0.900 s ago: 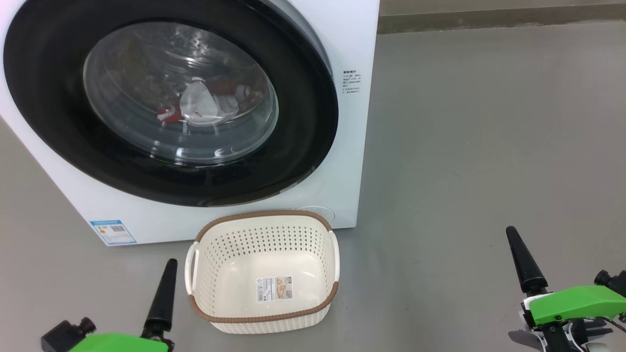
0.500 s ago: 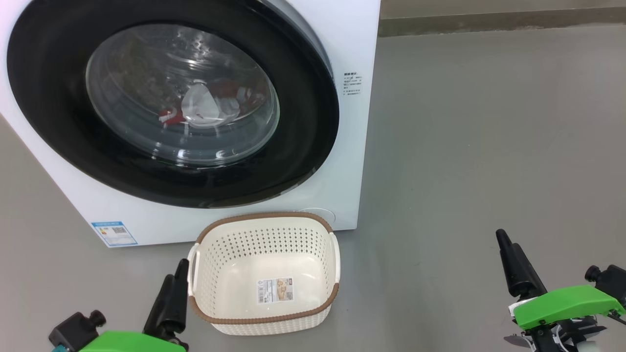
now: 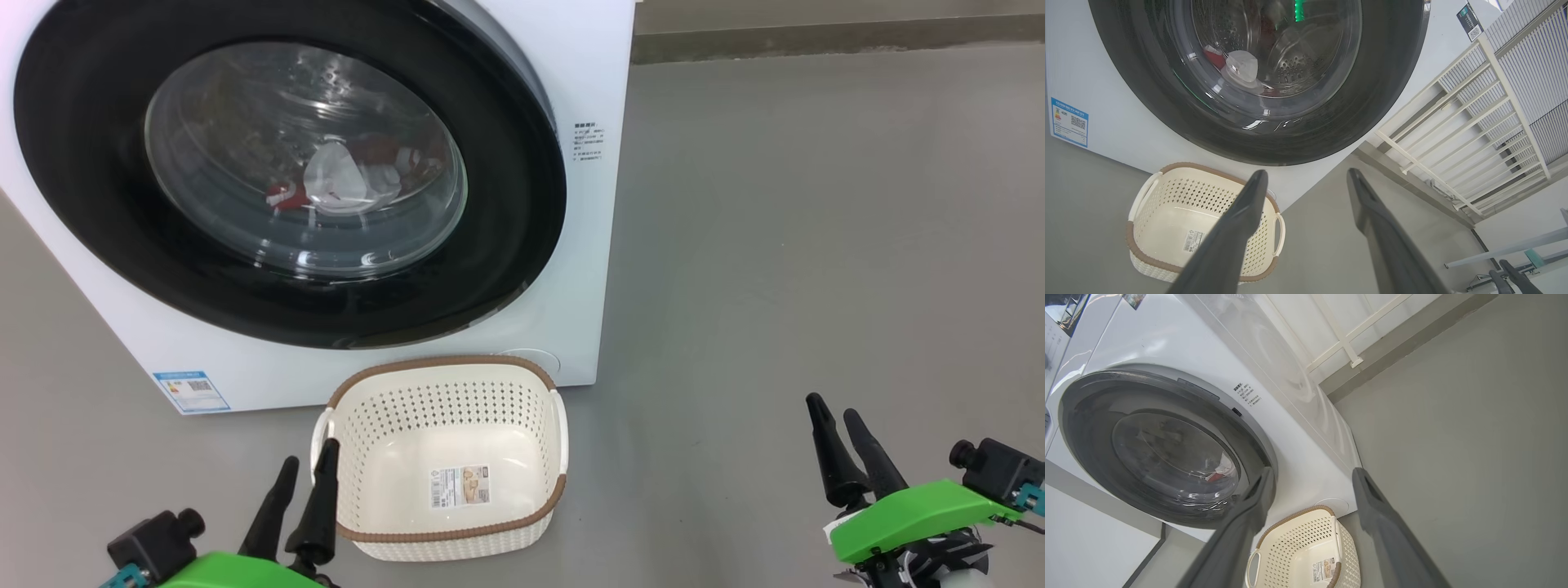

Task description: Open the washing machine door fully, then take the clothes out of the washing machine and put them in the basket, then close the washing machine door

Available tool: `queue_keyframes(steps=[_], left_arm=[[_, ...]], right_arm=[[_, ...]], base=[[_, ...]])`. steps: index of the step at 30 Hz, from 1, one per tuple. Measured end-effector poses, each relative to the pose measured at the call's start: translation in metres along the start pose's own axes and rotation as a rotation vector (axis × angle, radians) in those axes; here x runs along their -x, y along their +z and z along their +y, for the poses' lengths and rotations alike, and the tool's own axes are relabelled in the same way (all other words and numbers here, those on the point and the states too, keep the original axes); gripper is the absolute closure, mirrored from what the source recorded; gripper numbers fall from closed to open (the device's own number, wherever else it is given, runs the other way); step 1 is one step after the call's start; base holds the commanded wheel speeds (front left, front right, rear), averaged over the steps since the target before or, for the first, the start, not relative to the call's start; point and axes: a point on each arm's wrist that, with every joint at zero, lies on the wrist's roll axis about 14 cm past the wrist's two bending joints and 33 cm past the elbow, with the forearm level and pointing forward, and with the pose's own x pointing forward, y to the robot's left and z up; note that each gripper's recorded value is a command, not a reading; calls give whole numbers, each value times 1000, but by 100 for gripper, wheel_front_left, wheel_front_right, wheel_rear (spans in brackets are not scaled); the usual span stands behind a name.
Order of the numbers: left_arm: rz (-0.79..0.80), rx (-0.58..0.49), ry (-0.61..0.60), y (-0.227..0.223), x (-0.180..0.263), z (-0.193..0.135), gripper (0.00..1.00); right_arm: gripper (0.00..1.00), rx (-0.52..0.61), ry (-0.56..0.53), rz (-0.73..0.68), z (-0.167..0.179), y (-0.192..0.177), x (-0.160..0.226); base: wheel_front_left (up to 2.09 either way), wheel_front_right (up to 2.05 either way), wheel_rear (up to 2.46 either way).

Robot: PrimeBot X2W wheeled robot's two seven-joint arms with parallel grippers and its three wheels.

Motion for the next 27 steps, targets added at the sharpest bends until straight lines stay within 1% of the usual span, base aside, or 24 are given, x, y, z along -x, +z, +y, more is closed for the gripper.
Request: queue_keyframes(steps=[9, 27], left_arm=[[5, -129, -3, -3, 0, -1, 0], [7, -323, 32, -9, 1, 7, 0]], right_arm=[[0, 130, 11, 1, 1, -1, 0], [0, 359, 51, 6, 8, -7, 0]], base=[[0, 0, 0], [0, 0, 0]])
